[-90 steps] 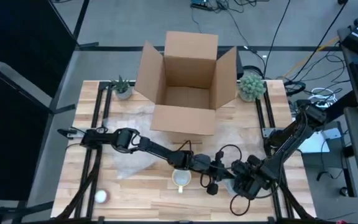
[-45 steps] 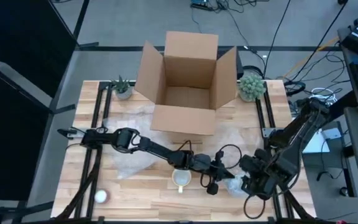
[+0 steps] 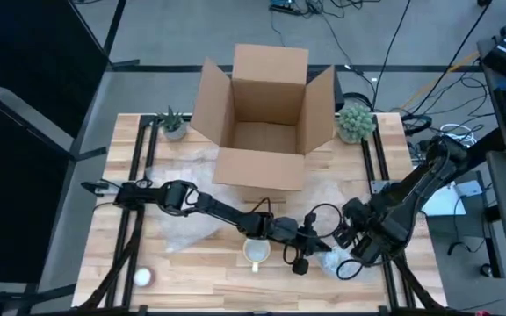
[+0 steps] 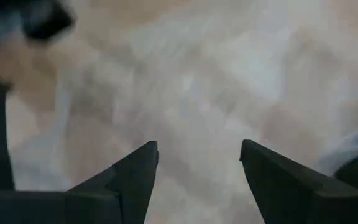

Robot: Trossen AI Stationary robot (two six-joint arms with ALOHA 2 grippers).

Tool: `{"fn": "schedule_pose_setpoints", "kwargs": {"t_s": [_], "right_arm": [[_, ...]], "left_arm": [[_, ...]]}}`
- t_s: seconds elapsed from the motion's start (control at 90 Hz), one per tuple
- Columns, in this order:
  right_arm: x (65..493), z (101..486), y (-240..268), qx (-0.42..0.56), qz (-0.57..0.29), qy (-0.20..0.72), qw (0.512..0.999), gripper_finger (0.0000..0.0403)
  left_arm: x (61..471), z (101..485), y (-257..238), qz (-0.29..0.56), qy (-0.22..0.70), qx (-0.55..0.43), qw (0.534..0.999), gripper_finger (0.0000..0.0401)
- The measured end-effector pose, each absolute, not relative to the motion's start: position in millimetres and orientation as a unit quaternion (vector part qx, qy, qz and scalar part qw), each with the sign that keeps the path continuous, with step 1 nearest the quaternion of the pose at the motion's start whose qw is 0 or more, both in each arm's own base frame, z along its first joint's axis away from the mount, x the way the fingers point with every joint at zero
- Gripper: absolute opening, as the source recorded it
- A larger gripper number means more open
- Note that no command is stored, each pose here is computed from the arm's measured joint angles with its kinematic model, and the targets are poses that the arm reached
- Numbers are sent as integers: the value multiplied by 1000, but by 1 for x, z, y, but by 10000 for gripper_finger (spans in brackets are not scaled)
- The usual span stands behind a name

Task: Wrap mug
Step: Wrap the red cup with the bubble wrap

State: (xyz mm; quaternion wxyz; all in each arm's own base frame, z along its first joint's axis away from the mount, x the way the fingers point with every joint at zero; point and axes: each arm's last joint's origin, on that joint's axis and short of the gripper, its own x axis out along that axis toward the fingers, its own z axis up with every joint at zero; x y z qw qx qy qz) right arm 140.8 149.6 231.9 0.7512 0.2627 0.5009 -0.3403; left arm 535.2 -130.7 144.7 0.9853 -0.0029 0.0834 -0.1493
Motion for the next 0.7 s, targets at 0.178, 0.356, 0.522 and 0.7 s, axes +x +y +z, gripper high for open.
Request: {"fn": "schedule_pose_setpoints", "kwargs": {"t_s": [0.178,0.356,0.522,0.7], "right_arm": [[134,243,170,277,-279,487,780,219],[123,237,182,270,-249,514,775,219],[126,218,185,263,-263,513,774,219],[130,203,190,259,-270,514,772,219]], "left_arm": [[535,145,-131,-149,83,-3,985,0],[535,145,-131,-150,83,-3,985,0],[535,146,-130,-144,82,-3,986,0],[536,147,-129,-140,81,-3,987,0]]}}
